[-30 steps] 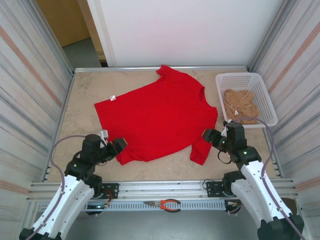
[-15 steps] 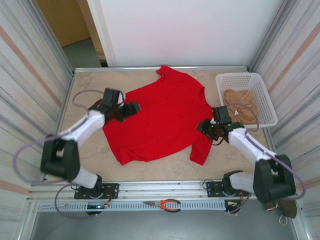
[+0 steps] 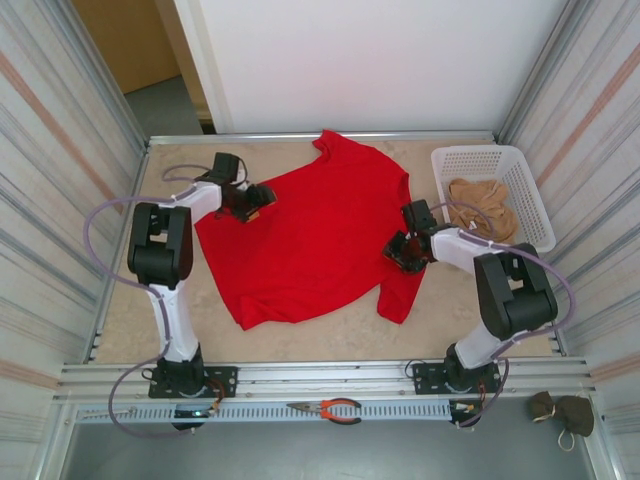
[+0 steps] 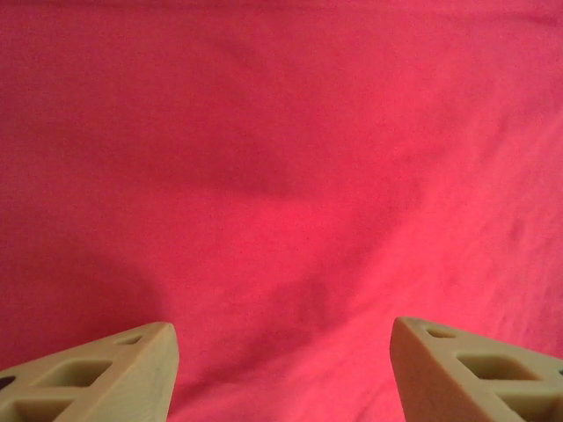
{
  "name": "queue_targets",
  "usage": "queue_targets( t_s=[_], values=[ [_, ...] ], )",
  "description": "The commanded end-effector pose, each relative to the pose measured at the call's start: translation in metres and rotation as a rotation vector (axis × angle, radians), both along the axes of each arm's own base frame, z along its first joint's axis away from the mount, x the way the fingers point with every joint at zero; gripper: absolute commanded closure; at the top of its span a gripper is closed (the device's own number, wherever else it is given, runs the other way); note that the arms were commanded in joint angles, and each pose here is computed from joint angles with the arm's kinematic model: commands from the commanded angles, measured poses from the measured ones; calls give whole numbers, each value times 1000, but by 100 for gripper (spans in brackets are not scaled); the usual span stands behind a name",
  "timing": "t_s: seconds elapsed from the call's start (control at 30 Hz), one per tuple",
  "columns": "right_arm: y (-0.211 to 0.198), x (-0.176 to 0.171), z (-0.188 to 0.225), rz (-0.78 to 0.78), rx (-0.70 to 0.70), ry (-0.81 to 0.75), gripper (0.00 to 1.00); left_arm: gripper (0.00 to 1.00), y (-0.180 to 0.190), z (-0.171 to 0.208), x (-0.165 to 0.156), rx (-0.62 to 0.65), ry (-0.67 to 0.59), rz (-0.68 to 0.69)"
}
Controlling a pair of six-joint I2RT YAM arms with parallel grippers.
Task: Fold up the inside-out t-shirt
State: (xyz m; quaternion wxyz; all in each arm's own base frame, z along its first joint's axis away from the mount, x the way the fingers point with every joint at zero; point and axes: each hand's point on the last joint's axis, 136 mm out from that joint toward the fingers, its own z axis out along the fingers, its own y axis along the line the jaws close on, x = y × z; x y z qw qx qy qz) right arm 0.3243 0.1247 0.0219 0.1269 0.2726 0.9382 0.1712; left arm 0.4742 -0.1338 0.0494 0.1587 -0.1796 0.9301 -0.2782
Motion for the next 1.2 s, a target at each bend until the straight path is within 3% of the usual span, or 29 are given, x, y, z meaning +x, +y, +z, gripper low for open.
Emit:
queue_targets(
  t_s=[0.0,0.2,0.4,0.5,0.73,0.93,1.07,1.17],
  values=[
    [-3,3,-14,-23,-46,69,61,35,17,-12,-5,-71,54,59],
    [13,33,-21,25,-31,98,61,37,74,-28,-28,-118,106,253],
    [35,76,-27,86,-8,124,62,38,128,-37,-89,-85,181,493],
    [38,97,-28,95,-8,129,62,38,135,-38,-120,-87,193,568],
    [2,145,-14,33,-8,101,59,38,93,-20,-156,-133,152,517],
    [-12,180,37,78,69,-34,54,37,32,-1,-181,-125,102,391],
    [9,174,81,168,126,-133,53,37,2,19,-184,-110,49,305],
    [34,150,99,244,115,-166,53,34,-5,35,-172,-77,-6,254]
  ],
)
